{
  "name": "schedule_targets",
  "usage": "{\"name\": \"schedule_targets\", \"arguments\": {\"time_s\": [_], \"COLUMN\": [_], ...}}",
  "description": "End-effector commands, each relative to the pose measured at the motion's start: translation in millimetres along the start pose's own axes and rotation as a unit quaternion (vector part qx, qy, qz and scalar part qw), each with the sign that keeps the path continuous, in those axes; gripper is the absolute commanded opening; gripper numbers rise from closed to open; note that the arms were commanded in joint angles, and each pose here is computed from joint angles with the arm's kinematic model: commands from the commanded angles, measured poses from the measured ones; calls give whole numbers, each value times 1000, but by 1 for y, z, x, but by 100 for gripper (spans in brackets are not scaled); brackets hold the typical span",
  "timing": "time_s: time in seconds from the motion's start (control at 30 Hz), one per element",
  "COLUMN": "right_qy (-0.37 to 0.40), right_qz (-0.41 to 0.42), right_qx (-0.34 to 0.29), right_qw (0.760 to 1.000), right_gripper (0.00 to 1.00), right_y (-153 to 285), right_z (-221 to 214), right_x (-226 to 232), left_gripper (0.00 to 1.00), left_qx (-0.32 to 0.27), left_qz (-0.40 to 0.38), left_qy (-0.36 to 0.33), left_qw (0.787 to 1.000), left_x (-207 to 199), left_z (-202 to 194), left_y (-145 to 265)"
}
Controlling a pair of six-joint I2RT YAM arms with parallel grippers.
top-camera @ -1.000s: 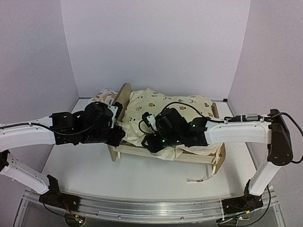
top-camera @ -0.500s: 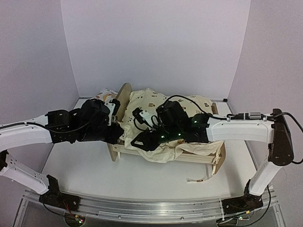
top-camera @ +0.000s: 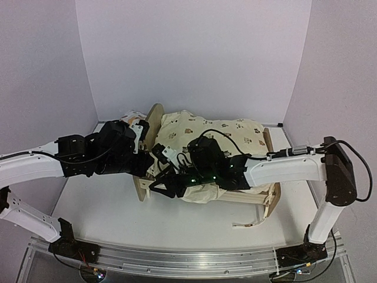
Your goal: Set up the pet bed
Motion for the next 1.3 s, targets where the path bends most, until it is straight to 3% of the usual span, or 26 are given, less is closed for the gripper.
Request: {"name": "schedule_targets", "arguments": {"time_s": [0.0,0.33,0.57,0.87,1.13,1.27], "right_qy": [40,68,70,66,71,71], "right_qz": [-30,-85,-79,-77,-73,-61], "right_qx": [-68,-115,-127,-128,-155,-163], "right_qw": [996,987,986,987,983,982], "right_gripper": [49,48,48,32,37,34], "right_y": [-13,-19,-28,-41,-40,-40], "right_z": [13,16,21,22,25,26], "right_x": [-14,-37,-36,-41,-38,-34], "left_gripper": [13,12,12,12,12,12], "left_qx": [-42,-44,-45,-49,-47,-50], "left_qz": [6,10,11,10,12,14], "left_qy": [8,6,5,5,6,7], "left_qw": [999,999,999,999,999,999], "left_x": [4,6,7,8,9,10], "left_z": [25,24,24,24,21,21], "left_y": [18,20,22,24,22,23]}}
Point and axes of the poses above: each gripper's point midway between its finger pads, its own y axis back along the fingers, its own x axis along the line the jaws close on, z = x × y, the point moved 3 cm from there along y, back along the fingers, and after that the axes turned 15 degrees about -y, right-handed, at the moved point
